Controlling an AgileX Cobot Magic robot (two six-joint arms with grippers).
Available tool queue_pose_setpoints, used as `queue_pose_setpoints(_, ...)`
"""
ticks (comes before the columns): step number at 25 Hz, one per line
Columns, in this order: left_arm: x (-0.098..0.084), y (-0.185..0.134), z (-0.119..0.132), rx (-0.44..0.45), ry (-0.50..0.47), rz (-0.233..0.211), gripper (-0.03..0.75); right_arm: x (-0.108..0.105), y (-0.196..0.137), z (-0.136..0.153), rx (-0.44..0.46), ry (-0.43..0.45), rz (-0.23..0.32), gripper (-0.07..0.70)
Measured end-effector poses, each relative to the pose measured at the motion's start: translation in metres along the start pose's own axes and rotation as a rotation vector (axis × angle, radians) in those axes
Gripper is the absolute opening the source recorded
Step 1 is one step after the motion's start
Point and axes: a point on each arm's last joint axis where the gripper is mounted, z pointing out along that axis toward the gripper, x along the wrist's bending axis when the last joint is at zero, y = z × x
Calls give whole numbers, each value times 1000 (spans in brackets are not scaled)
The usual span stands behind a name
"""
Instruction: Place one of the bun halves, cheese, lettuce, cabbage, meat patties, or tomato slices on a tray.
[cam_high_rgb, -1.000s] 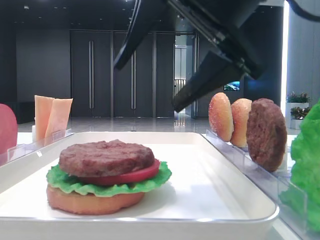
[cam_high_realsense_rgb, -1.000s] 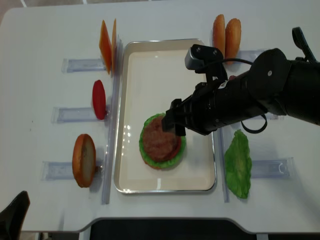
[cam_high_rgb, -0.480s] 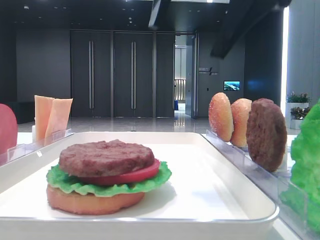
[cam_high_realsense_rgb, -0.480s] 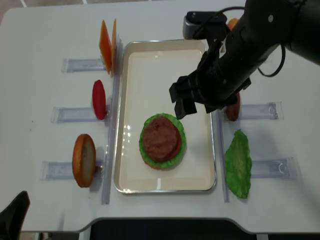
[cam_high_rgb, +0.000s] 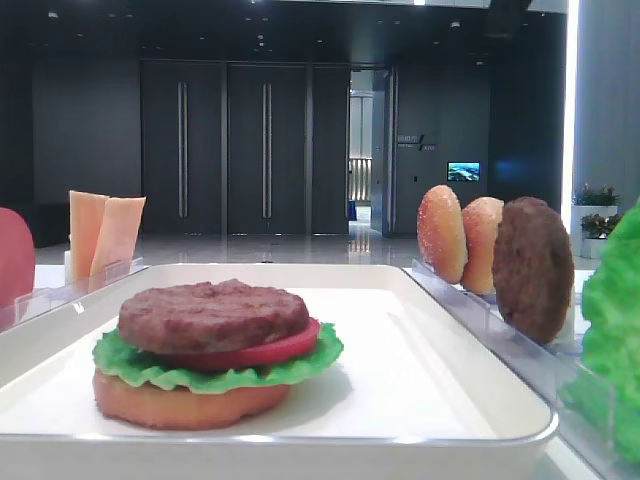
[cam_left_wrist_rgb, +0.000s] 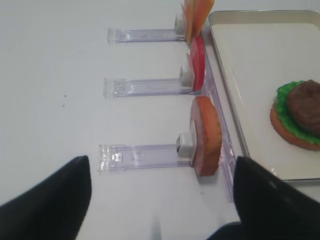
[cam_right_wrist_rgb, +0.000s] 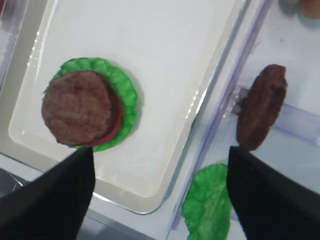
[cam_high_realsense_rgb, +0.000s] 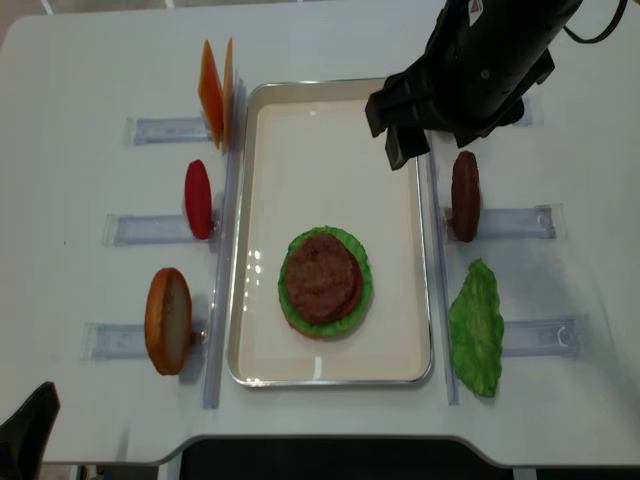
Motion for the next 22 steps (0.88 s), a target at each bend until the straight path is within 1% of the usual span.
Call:
queue_pose_setpoints(3, 0, 0, 0, 0, 0, 0, 692, -23, 6, -3, -16, -26, 39, 521)
queue_pose_setpoints(8, 0, 0, 0, 0, 0, 0, 692, -74, 14, -10, -39, -72, 101, 521)
queue_pose_setpoints(10, 0, 0, 0, 0, 0, 0, 692, -101, 14, -15, -50, -97, 147, 521)
queue_pose_setpoints(13, 0, 0, 0, 0, 0, 0, 692, -138, 11, -23, -65, -140, 232, 521)
queue_pose_setpoints(15, 0, 0, 0, 0, 0, 0, 692, -159, 8, -28, -72, -162, 264, 521)
queue_pose_setpoints(16, 0, 0, 0, 0, 0, 0, 692, -167, 6, -30, -74, -171, 272, 521)
queue_pose_setpoints(18, 0, 0, 0, 0, 0, 0, 692, -177, 4, -32, -76, -182, 271, 521)
queue_pose_setpoints(20, 0, 0, 0, 0, 0, 0, 692, -182, 2, -34, -75, -188, 269, 521)
queue_pose_setpoints(22, 0, 0, 0, 0, 0, 0, 692, -184, 2, -34, -74, -190, 255, 521)
